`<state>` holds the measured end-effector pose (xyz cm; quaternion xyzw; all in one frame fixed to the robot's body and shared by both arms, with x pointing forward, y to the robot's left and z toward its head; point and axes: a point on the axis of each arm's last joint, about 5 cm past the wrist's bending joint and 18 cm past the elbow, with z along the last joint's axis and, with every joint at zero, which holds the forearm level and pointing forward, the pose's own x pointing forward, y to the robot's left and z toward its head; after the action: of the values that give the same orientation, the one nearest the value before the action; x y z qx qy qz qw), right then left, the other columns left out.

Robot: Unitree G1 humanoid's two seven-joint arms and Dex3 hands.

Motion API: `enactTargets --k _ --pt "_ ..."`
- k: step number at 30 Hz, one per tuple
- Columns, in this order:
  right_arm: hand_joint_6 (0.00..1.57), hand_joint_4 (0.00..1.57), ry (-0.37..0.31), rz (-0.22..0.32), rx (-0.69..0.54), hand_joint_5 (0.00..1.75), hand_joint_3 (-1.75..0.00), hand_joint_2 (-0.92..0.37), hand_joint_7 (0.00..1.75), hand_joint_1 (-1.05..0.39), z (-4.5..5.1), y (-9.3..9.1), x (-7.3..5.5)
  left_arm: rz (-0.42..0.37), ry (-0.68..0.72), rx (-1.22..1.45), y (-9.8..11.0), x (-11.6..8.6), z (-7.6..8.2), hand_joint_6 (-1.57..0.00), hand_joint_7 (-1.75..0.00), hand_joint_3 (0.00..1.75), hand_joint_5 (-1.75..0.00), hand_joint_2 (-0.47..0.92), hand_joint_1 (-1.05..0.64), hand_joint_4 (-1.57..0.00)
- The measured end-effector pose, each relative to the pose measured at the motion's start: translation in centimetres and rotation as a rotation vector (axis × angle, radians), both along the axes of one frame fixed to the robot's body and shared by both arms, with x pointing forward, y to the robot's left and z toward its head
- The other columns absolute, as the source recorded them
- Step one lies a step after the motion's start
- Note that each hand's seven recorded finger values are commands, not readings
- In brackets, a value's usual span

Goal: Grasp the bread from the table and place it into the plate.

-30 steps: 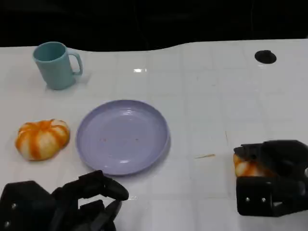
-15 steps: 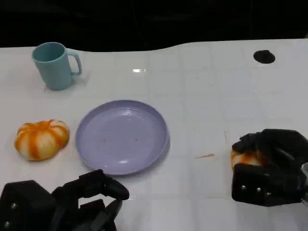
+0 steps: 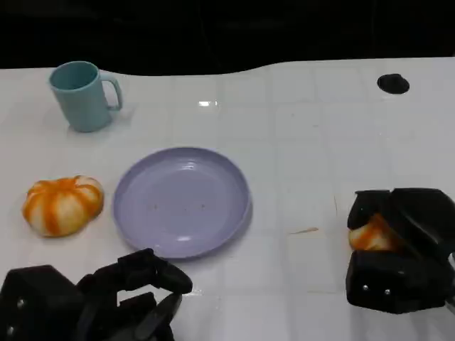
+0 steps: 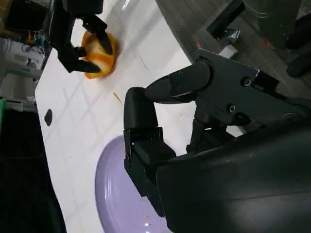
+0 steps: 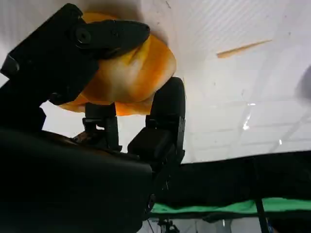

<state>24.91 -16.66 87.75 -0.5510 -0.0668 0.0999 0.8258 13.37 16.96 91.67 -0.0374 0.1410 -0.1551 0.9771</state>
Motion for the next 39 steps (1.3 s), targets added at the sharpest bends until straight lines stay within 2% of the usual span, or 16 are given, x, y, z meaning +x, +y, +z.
enactTargets --k 2,4,8,14,16,19,22,26,32,36,39 --pt "0.72 0.9 -0.033 0.004 0.015 1.75 -1.07 -0.42 1.68 -0.11 -0.16 0.0 0.0 0.0 0.001 0.001 0.0 0.0 0.0 -0.62 -1.34 0.81 -1.75 0.74 -0.27 -0.69" --pt "0.71 0.91 -0.06 0.004 0.036 1.75 -1.17 -0.37 1.72 -0.1 -0.34 0.1 -0.1 -0.001 0.001 0.002 0.0 0.0 0.0 -0.62 -1.34 0.81 -1.75 0.74 -0.27 -0.69" --pt "0.78 0.95 -0.112 0.013 0.079 1.75 -1.29 -0.29 1.64 -0.08 -0.48 0.3 -0.2 -0.001 0.003 0.002 0.0 0.0 0.0 -0.61 -1.34 0.82 -1.75 0.73 -0.27 -0.68" --pt "0.76 0.96 -0.195 0.053 0.154 1.75 -1.42 -0.22 1.71 -0.07 -0.28 0.6 -0.3 -0.003 0.002 0.001 -0.1 0.0 0.0 -0.61 -1.35 0.83 -1.75 0.73 -0.27 -0.69" --pt "0.75 0.96 -0.211 0.063 0.165 1.75 -1.43 -0.22 1.72 -0.08 -0.03 0.7 -0.3 0.001 0.003 0.005 -0.1 0.0 0.0 -0.61 -1.35 0.83 -1.75 0.72 -0.26 -0.69" --pt "0.75 0.96 -0.244 0.097 0.212 1.75 -1.43 -0.23 1.71 -0.1 0.85 1.4 -0.2 0.005 0.007 0.002 -0.2 0.0 0.0 -0.6 -1.35 0.84 -1.75 0.72 -0.26 -0.69" --pt "0.83 1.0 -0.261 0.133 0.258 1.75 -1.47 -0.19 1.58 -0.1 1.45 2.2 -0.2 0.004 0.006 0.001 -0.3 0.1 0.1 -0.6 -1.36 0.85 -1.75 0.72 -0.25 -0.7" --pt "0.86 1.0 -0.276 0.173 0.306 1.75 -1.48 -0.19 1.54 -0.12 1.89 3.4 -0.3 0.003 0.005 0.003 -0.3 0.1 0.1 -0.6 -1.36 0.86 -1.75 0.72 -0.25 -0.7" --pt "0.84 1.01 -0.259 0.212 0.37 1.75 -1.46 -0.21 1.59 -0.1 2.36 5.3 -0.2 0.0 0.006 0.003 -0.3 0.1 0.1 -0.59 -1.36 0.87 -1.75 0.71 -0.25 -0.69" --pt "0.87 1.01 -0.271 0.238 0.373 1.75 -1.45 -0.21 1.53 -0.1 3.06 6.9 0.3 0.0 0.005 0.002 -0.3 0.1 0.1 -0.6 -1.37 0.87 -1.75 0.71 -0.26 -0.69" --pt "0.82 1.01 -0.26 0.252 0.384 1.75 -1.46 -0.21 1.65 -0.07 3.25 8.1 0.6 0.001 0.006 0.005 -0.3 0.1 0.1 -0.6 -1.37 0.86 -1.75 0.71 -0.27 -0.69"
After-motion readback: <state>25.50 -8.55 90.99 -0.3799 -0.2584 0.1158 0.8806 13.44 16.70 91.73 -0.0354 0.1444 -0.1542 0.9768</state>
